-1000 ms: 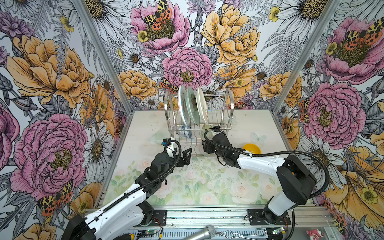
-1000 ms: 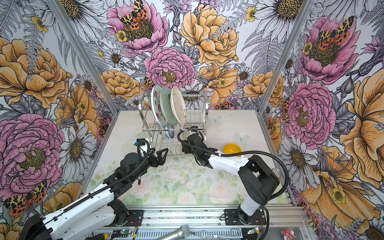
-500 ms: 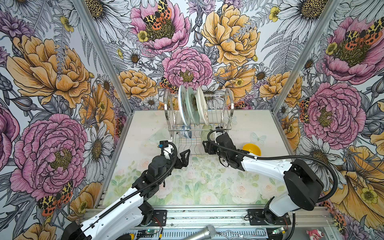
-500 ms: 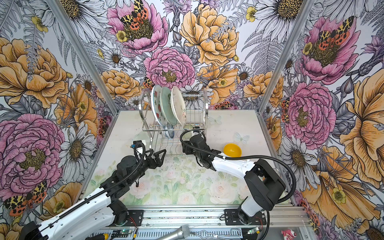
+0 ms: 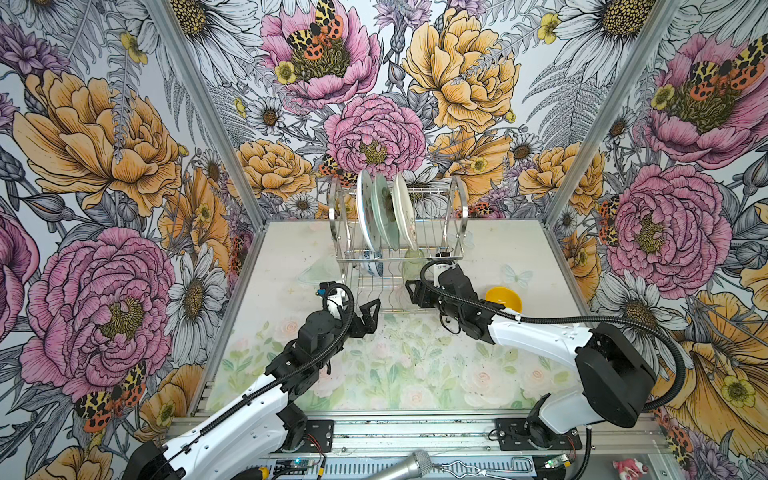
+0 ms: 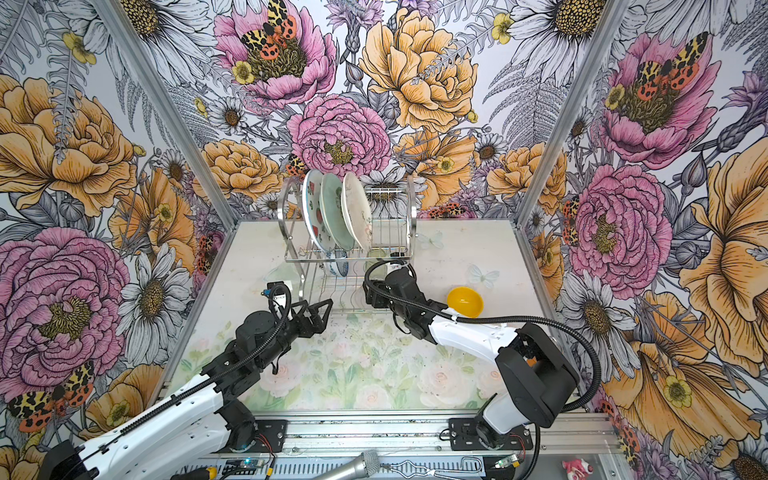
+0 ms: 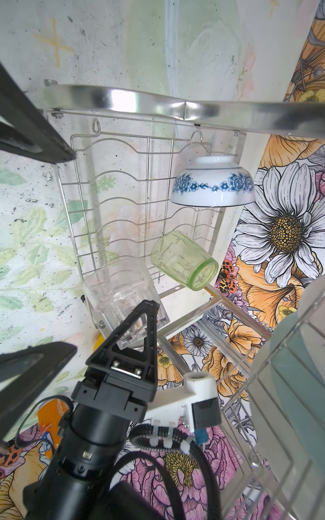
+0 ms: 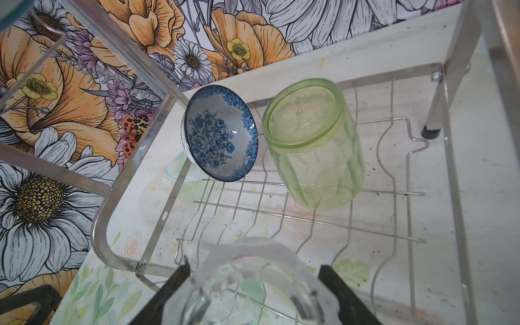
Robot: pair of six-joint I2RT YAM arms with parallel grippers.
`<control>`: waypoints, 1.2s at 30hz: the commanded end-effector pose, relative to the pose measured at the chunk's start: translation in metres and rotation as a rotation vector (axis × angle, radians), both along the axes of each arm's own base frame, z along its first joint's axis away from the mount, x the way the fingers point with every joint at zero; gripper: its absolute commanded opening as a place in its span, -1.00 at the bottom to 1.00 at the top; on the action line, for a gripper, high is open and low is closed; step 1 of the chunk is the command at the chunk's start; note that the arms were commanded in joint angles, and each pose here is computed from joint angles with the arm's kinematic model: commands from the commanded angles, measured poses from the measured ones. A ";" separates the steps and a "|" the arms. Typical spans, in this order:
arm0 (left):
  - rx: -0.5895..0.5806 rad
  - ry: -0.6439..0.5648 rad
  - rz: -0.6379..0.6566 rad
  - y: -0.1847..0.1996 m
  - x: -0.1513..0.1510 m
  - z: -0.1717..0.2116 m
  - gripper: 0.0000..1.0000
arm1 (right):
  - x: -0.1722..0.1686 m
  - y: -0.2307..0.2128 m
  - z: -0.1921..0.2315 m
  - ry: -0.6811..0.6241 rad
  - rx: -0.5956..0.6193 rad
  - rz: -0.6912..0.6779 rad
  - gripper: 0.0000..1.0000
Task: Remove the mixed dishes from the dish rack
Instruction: 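Lift the clear glass out of the rack toward the left gripper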
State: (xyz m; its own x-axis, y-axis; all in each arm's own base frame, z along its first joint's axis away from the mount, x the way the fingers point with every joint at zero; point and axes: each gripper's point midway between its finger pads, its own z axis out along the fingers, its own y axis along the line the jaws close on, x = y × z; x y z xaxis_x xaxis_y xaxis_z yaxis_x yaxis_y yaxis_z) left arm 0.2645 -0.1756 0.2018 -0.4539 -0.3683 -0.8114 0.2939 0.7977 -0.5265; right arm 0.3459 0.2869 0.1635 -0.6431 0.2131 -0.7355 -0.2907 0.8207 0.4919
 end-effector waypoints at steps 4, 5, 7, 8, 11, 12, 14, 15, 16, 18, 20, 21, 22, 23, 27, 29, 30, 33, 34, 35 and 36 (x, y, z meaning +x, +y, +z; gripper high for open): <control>-0.030 0.006 -0.004 -0.001 0.001 0.001 0.98 | 0.002 0.005 0.039 -0.059 0.141 0.011 0.33; -0.035 0.006 -0.009 -0.003 0.001 0.002 0.98 | 0.002 0.005 0.040 -0.058 0.148 0.013 0.33; -0.038 0.006 -0.019 -0.004 0.000 0.002 0.97 | 0.001 0.005 0.041 -0.053 0.159 0.016 0.33; -0.041 0.006 -0.021 -0.005 0.000 0.003 0.98 | 0.001 0.005 0.042 -0.053 0.168 0.017 0.33; -0.046 0.008 -0.031 -0.007 -0.001 0.003 0.98 | 0.000 0.005 0.046 -0.050 0.191 0.022 0.33; -0.050 0.009 -0.033 -0.007 -0.001 0.003 0.97 | -0.001 0.006 0.048 -0.051 0.201 0.026 0.33; -0.057 0.011 -0.039 -0.009 -0.003 0.004 0.98 | -0.002 0.005 0.052 -0.053 0.217 0.028 0.32; -0.060 0.010 -0.043 -0.009 -0.003 0.004 0.98 | -0.003 0.005 0.054 -0.055 0.222 0.029 0.32; -0.062 0.011 -0.044 -0.010 -0.004 0.004 0.98 | -0.004 0.005 0.055 -0.057 0.228 0.030 0.32; -0.069 0.011 -0.051 -0.011 -0.005 0.004 0.98 | -0.005 0.004 0.058 -0.056 0.239 0.031 0.32; -0.085 0.013 -0.063 -0.014 -0.007 0.004 0.97 | -0.006 0.004 0.060 -0.053 0.254 0.033 0.33; -0.093 0.013 -0.070 -0.015 -0.008 0.004 0.98 | -0.007 0.004 0.061 -0.053 0.263 0.034 0.32; -0.102 0.013 -0.079 -0.017 -0.009 0.004 0.98 | -0.008 0.003 0.062 -0.052 0.271 0.036 0.32; -0.109 0.015 -0.087 -0.019 -0.011 0.004 0.97 | -0.009 0.004 0.063 -0.050 0.279 0.038 0.32; -0.112 0.012 -0.109 -0.025 -0.014 0.004 0.97 | -0.013 0.004 0.064 -0.040 0.299 0.049 0.31; -0.114 0.009 -0.118 -0.028 -0.016 0.004 0.97 | -0.015 0.005 0.064 -0.034 0.310 0.053 0.31; -0.115 0.007 -0.125 -0.029 -0.017 0.004 0.98 | -0.016 0.004 0.063 -0.030 0.313 0.053 0.31; -0.123 -0.006 -0.144 -0.033 -0.020 0.005 0.91 | -0.020 0.005 0.064 -0.023 0.330 0.065 0.31; -0.126 -0.008 -0.150 -0.035 -0.021 0.005 0.87 | -0.021 0.005 0.065 -0.021 0.340 0.068 0.31; -0.131 -0.010 -0.158 -0.036 -0.021 0.005 0.83 | -0.022 0.004 0.066 -0.022 0.347 0.070 0.31; -0.133 -0.013 -0.165 -0.038 -0.022 0.006 0.77 | -0.024 0.004 0.067 -0.022 0.353 0.072 0.31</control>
